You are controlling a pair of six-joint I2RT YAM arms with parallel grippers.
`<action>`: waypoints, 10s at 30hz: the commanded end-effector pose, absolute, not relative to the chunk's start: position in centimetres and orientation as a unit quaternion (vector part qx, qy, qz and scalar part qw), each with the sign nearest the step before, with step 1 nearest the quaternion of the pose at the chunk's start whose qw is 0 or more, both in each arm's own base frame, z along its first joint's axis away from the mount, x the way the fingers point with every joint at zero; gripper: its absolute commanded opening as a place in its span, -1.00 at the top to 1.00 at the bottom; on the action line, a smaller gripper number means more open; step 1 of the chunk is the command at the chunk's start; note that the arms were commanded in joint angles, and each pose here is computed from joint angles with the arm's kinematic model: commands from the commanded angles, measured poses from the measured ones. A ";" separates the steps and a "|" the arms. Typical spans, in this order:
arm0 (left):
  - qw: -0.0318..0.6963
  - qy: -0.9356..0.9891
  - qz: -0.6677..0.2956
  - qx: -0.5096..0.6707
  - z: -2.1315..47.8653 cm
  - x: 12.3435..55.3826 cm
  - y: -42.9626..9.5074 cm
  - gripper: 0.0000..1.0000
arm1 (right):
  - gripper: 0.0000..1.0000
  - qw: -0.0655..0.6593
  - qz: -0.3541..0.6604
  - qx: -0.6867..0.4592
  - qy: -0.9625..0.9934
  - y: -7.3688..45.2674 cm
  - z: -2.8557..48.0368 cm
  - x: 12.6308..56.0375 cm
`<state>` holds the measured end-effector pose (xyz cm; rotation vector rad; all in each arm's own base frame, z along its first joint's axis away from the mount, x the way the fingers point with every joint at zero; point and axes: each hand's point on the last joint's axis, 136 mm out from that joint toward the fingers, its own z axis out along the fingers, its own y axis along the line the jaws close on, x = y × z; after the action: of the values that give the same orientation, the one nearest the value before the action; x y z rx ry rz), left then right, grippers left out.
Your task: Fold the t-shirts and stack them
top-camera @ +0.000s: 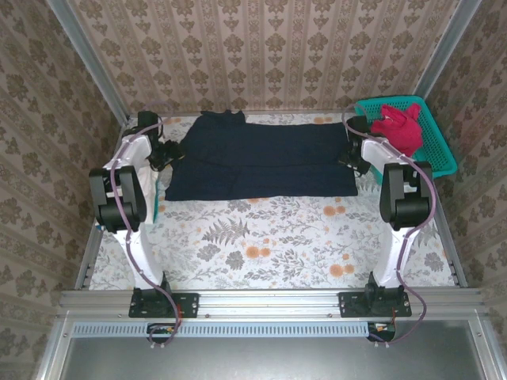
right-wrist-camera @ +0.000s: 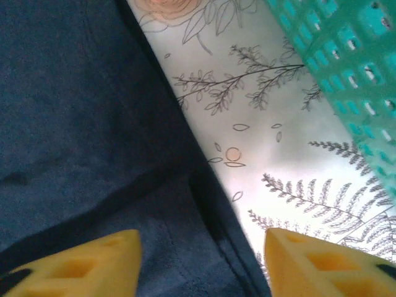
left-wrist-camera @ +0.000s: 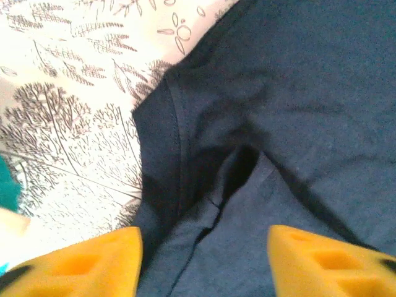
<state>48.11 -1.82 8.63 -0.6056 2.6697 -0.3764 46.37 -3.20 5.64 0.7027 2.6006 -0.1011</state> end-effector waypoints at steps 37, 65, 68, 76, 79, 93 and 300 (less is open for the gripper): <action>0.102 0.933 -0.159 -0.307 -0.2 27.4 -3.5 -0.83 | -0.24 0.096 0.060 0.237 0.965 2.9 0.2 28.9; 0.392 0.904 -0.153 -0.072 18.2 38.1 -4.2 -1.00 | -0.45 0.305 0.140 0.105 0.936 7.1 13.1 32.5; 0.437 0.881 -0.165 0.070 19.5 41.0 -6.8 -1.00 | -0.45 0.316 0.146 0.083 0.934 7.8 13.8 33.9; 0.377 0.884 -0.161 0.223 16.8 47.5 -8.4 -0.91 | -0.46 0.333 0.157 0.049 0.929 9.2 15.1 36.5; 0.343 0.889 -0.164 0.254 15.4 49.1 -8.3 -0.67 | -0.46 0.335 0.150 0.046 0.929 9.1 15.4 37.2; 0.219 0.916 -0.139 0.307 6.4 54.5 -8.8 -0.24 | -0.47 0.340 0.122 0.047 0.931 8.7 14.8 39.8; 0.390 0.833 -0.147 0.363 17.6 41.2 -7.2 1.00 | 1.00 0.293 -0.090 0.252 0.918 -1.8 11.1 43.1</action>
<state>42.20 -6.54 15.82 0.9624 2.1644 -0.3176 43.89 -1.12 10.07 0.6687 2.4675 -0.2377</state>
